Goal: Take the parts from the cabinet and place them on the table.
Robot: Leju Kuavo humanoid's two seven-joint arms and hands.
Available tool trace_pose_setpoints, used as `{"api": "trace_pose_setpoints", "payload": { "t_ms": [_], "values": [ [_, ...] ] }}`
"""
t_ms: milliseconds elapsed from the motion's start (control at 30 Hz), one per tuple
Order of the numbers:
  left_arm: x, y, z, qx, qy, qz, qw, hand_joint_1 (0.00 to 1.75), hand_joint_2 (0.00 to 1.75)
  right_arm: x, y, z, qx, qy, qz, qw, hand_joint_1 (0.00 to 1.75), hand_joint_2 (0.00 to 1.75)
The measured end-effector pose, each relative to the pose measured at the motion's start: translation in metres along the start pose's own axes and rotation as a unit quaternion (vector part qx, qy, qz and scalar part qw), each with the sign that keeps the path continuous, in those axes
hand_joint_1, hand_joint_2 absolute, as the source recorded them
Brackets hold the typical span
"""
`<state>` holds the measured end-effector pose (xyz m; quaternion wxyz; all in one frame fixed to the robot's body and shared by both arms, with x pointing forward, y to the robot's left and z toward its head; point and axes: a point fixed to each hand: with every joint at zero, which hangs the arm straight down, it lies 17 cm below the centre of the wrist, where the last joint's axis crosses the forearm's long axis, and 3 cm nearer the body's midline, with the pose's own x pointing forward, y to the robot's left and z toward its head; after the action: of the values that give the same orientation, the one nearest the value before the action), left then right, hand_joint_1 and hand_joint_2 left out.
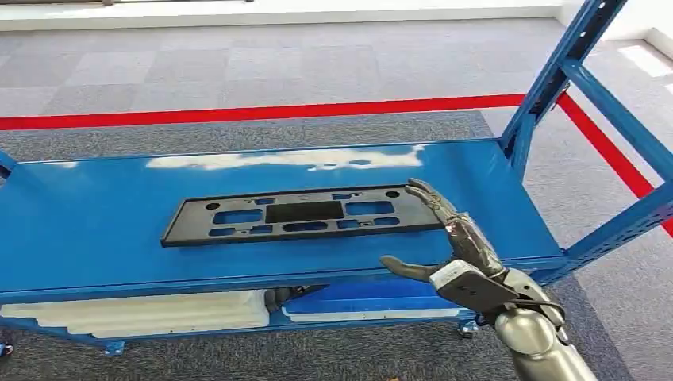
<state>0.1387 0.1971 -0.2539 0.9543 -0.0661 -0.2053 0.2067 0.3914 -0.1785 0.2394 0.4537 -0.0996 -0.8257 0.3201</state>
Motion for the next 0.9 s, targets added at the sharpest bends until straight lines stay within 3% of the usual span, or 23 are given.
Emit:
{"api": "trace_pose_setpoints", "payload": {
  "t_ms": [900],
  "values": [
    [0.0,0.0,0.0,0.0,0.0,0.0,1.0,0.0,0.0,0.0001,0.0,0.0,0.0,0.0,0.0,1.0,0.0,1.75]
  ]
}}
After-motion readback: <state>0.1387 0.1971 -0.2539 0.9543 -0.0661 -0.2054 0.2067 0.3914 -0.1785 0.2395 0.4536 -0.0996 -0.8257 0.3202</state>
